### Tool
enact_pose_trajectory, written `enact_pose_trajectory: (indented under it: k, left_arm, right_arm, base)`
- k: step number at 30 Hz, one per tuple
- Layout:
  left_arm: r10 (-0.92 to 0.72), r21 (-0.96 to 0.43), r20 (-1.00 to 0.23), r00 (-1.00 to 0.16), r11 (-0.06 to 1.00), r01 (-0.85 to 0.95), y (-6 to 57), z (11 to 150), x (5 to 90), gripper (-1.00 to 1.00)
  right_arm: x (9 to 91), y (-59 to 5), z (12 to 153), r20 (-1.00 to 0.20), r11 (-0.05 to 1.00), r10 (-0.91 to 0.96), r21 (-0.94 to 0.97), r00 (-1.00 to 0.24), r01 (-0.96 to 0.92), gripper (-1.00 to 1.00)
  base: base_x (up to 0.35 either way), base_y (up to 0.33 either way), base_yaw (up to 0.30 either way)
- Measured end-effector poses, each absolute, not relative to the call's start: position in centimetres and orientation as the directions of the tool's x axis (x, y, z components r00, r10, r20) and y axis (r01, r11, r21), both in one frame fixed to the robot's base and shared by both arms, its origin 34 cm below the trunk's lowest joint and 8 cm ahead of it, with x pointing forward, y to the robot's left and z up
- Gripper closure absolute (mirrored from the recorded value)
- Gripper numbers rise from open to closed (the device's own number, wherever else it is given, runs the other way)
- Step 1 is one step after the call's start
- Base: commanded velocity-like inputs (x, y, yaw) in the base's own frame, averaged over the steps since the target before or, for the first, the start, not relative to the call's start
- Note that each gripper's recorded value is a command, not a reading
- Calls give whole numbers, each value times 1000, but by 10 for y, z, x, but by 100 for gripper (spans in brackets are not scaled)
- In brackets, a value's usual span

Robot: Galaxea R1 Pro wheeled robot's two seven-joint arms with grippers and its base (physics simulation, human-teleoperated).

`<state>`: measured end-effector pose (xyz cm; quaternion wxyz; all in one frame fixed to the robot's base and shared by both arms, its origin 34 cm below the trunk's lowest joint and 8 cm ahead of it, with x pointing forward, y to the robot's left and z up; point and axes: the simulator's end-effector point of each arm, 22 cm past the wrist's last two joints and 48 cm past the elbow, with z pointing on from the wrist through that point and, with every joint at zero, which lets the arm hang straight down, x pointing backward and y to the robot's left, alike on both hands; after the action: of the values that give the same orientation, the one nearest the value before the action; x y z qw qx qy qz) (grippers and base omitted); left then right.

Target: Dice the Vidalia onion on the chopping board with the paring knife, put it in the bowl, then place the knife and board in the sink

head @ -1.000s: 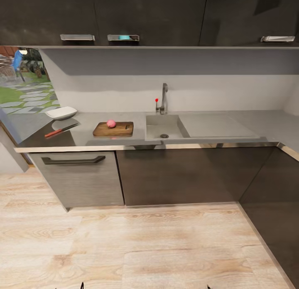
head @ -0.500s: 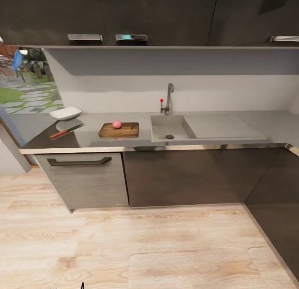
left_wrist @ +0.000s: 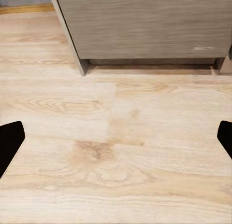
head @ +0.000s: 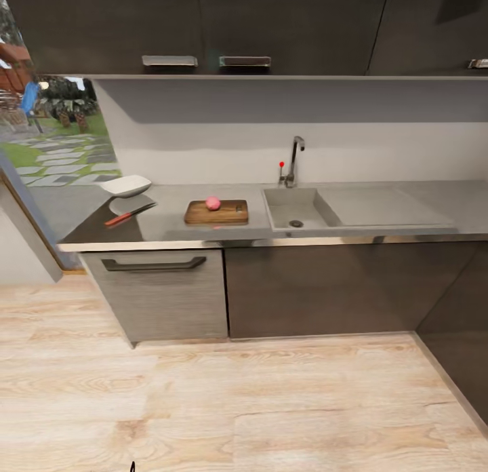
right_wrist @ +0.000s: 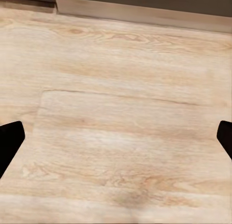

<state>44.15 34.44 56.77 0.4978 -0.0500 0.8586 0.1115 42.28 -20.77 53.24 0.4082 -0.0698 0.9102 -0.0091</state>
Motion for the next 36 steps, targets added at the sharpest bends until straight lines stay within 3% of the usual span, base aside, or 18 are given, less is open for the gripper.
enact_pose_trajectory:
  k: [36]
  left_arm:
    - [31,152,-866,-499,967,-203,353,569,441,-100]
  right_arm:
    - [422,-208,532,-740,990,-135,-73,-658,-120,-100]
  base:
    - [0,301,0]
